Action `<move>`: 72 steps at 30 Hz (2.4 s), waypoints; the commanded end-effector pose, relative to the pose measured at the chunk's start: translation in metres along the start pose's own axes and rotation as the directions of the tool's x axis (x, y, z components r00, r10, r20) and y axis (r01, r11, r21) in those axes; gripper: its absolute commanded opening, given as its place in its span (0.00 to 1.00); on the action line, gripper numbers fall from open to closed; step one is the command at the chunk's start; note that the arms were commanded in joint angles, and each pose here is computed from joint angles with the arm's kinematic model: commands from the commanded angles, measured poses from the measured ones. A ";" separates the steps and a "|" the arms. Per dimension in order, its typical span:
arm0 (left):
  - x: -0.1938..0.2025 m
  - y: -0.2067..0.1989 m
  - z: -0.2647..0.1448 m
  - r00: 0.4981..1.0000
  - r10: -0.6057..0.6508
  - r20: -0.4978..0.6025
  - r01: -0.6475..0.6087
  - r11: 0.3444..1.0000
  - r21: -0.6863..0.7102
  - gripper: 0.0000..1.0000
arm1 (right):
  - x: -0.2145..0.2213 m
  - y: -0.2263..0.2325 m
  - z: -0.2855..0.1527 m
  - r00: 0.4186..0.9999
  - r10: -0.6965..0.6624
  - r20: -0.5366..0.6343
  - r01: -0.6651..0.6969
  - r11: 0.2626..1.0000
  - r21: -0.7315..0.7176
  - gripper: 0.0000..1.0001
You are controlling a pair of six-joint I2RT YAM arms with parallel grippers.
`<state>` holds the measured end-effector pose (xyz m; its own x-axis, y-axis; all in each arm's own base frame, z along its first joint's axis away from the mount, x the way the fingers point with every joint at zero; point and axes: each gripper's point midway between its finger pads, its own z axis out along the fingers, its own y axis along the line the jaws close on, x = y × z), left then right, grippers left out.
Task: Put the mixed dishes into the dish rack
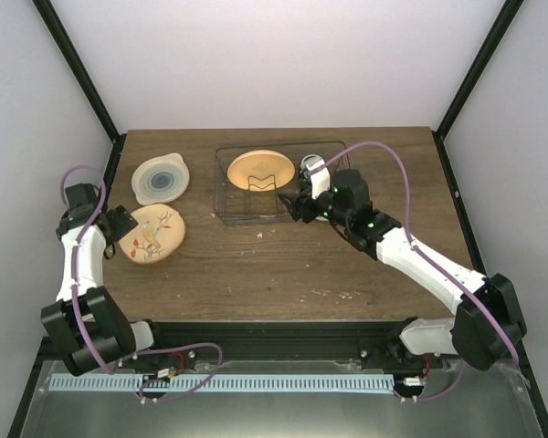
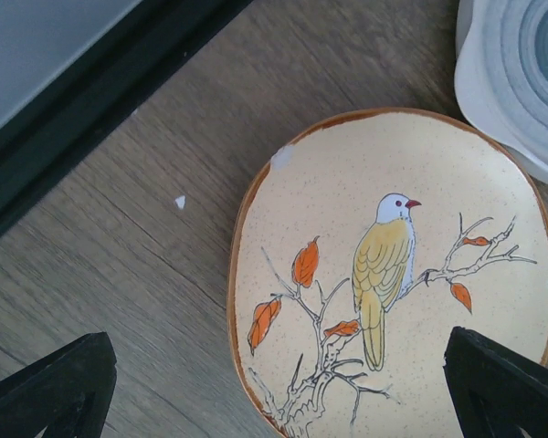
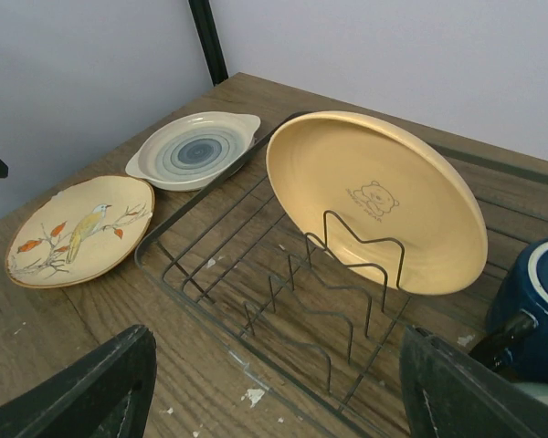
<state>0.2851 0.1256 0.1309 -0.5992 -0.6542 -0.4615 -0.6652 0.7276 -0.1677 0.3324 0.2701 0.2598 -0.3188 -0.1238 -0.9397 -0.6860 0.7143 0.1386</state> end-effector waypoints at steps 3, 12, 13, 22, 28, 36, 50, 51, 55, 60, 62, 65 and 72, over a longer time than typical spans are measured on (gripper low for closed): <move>0.005 0.000 0.010 0.982 -0.168 -0.082 0.179 0.970 0.163 0.99 | 0.003 0.010 -0.020 0.998 0.057 -0.003 -0.057 0.998 -0.025 0.74; 0.016 0.028 0.040 0.958 -0.249 -0.140 0.265 0.959 0.105 0.98 | 0.016 0.012 -0.026 0.999 0.033 -0.012 -0.034 0.999 -0.033 0.75; 0.017 0.032 0.043 0.958 -0.251 -0.141 0.264 0.961 0.086 0.97 | 0.016 0.012 -0.026 0.999 0.032 -0.012 -0.032 0.999 -0.032 0.75; 0.028 0.038 0.069 0.944 -0.262 -0.200 0.277 0.959 0.055 0.98 | 0.017 0.012 -0.022 0.999 0.042 -0.028 -0.043 0.999 -0.034 0.77; 0.046 0.024 0.087 0.910 -0.278 -0.307 0.328 0.937 0.124 0.96 | 0.009 0.013 -0.026 0.998 0.054 -0.022 -0.055 0.998 -0.033 0.78; 0.065 0.005 0.104 0.864 -0.281 -0.419 0.392 0.896 0.208 0.91 | -0.001 0.014 -0.036 0.998 0.068 0.000 -0.068 0.997 -0.028 0.78; 0.081 -0.006 0.117 0.819 -0.266 -0.508 0.439 0.861 0.258 0.12 | 0.005 0.015 -0.040 0.998 0.069 -0.009 -0.070 0.997 -0.027 0.78; 0.081 -0.006 0.117 0.818 -0.266 -0.509 0.439 0.861 0.256 0.04 | 0.006 0.015 -0.040 0.998 0.068 -0.009 -0.068 0.997 -0.029 0.78; 0.088 -0.006 0.118 0.811 -0.266 -0.522 0.444 0.860 0.252 0.00 | 0.008 0.016 -0.039 0.998 0.059 -0.013 -0.059 0.998 -0.033 0.78; 0.093 -0.010 0.114 0.806 -0.258 -0.533 0.455 0.845 0.281 0.00 | 0.012 0.016 -0.037 0.998 0.057 -0.015 -0.058 0.998 -0.038 0.78; 0.093 -0.012 0.110 0.811 -0.245 -0.531 0.449 0.842 0.298 0.00 | 0.015 0.018 -0.036 0.998 0.056 -0.019 -0.057 0.997 -0.048 0.78; 0.095 -0.015 0.101 0.820 -0.229 -0.525 0.439 0.839 0.320 0.00 | 0.022 0.021 -0.034 0.998 0.051 -0.032 -0.054 0.996 -0.070 0.78; 0.109 -0.016 0.071 0.836 -0.218 -0.503 0.425 0.837 0.344 0.00 | 0.039 0.028 -0.024 0.996 0.042 -0.074 -0.050 0.992 -0.114 0.78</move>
<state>0.2994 0.0737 0.0309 -0.5978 -0.8016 -0.0098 -0.5580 0.4248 -0.7129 0.2911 0.2572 0.2388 -0.4059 -0.1238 -0.9055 -0.7021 0.6764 0.2223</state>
